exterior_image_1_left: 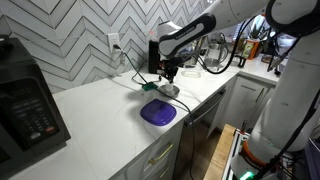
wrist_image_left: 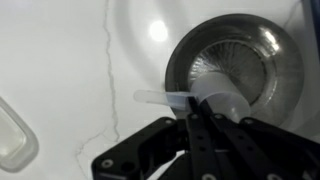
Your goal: Put the measuring cup on the silver plate
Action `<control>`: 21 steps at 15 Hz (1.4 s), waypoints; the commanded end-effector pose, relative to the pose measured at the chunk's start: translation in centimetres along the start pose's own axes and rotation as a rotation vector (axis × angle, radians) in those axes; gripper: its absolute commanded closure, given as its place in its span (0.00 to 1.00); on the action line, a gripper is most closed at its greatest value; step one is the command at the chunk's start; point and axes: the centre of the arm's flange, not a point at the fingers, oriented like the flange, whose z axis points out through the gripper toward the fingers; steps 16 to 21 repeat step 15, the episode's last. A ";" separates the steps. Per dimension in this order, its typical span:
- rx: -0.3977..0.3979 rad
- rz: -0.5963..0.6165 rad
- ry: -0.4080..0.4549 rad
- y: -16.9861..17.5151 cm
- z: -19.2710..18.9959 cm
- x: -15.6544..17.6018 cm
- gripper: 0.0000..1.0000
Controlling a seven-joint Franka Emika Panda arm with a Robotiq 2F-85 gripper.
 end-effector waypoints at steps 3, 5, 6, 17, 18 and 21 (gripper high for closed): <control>-0.022 -0.001 -0.071 -1.4 0.5 0.6 0.71; -0.023 -0.008 -0.088 -1.6 0.4 0.4 0.65; -0.018 -0.004 -0.085 -1.3 -0.1 0.3 0.56; 0.185 -0.025 0.113 5.1 -9.2 -1.5 0.15; 0.185 -0.025 0.113 5.1 -9.2 -1.5 0.15; 0.185 -0.025 0.113 5.1 -9.2 -1.5 0.15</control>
